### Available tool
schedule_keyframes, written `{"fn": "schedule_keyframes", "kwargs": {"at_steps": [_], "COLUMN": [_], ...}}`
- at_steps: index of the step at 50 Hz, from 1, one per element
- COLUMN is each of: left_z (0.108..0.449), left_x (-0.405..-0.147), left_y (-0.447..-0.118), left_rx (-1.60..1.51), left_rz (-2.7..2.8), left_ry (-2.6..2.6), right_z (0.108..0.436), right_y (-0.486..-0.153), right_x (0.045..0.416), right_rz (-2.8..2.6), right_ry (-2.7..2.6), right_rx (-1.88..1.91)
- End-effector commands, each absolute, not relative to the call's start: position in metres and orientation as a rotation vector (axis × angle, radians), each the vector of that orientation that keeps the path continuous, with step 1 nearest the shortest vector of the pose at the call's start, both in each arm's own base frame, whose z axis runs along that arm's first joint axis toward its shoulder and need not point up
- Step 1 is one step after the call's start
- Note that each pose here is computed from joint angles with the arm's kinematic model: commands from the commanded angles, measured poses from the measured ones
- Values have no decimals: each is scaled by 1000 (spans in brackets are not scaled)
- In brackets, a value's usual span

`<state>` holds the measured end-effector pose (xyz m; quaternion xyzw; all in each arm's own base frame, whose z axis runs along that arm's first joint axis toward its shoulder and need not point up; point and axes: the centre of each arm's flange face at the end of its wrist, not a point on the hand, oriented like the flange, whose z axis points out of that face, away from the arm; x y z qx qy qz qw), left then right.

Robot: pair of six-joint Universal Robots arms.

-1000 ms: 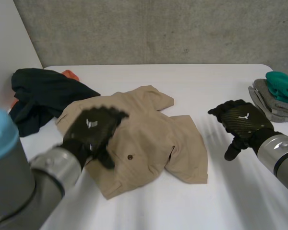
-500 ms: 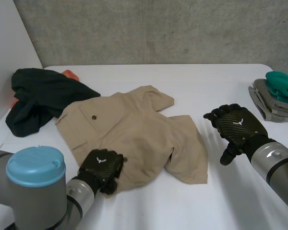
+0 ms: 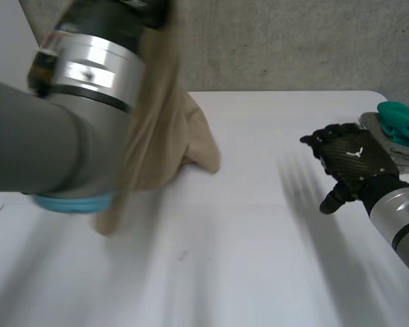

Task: Fold the laundry.

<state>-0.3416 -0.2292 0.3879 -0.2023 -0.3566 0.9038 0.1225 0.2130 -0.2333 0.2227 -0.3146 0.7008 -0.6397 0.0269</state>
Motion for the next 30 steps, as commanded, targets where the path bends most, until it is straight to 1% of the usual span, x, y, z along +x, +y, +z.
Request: {"fn": "schedule_keyframes", "kwargs": {"at_steps": [1, 2, 3, 5, 6, 8, 10, 12, 15, 16, 18, 19, 22, 23, 25, 26, 27, 30], "left_z": [295, 282, 255, 231, 214, 200, 192, 191, 206, 220, 235, 246, 256, 261, 261, 257, 252, 237], "left_x": [-423, -427, -435, -442, -446, -449, -449, -448, -443, -439, -430, -419, -398, -382, -367, -358, -344, -321], "left_y": [-189, -186, -176, -164, -150, -134, -122, -120, -122, -125, -133, -141, -151, -155, -155, -154, -150, -142], "left_rx": [-945, -979, -1052, -1113, -1168, -1219, -1262, -1273, -1270, -1249, -1209, -1164, -1085, -1034, -998, -984, -966, -961], "left_rz": [2040, 1976, 1836, 1705, 1604, 1514, 1443, 1436, 1486, 1536, 1605, 1666, 1752, 1799, 1829, 1831, 1832, 1805], "left_ry": [-1084, -1103, -1142, -1168, -1181, -1189, -1200, -1211, -1214, -1220, -1251, -1309, -1434, -1517, -1610, -1670, -1767, -1922], "right_z": [240, 241, 241, 242, 242, 243, 244, 245, 246, 246, 246, 246, 242, 241, 241, 240, 240, 232], "right_y": [-259, -262, -264, -271, -273, -279, -282, -286, -289, -289, -288, -287, -281, -278, -271, -261, -255, -236], "right_x": [183, 179, 175, 165, 161, 153, 149, 144, 145, 146, 147, 149, 156, 158, 161, 165, 166, 170], "right_rz": [-2118, -2125, -2133, -2155, -2162, -2181, -2197, -2213, -2216, -2217, -2212, -2201, -2156, -2137, -2100, -2032, -1997, -1812], "right_ry": [2205, 2215, 2227, 2250, 2259, 2278, 2287, 2292, 2287, 2282, 2278, 2270, 2250, 2242, 2233, 2235, 2240, 2276], "right_rx": [-771, -756, -739, -700, -688, -665, -649, -637, -653, -659, -677, -719, -846, -889, -973, -1056, -1093, -1223]}}
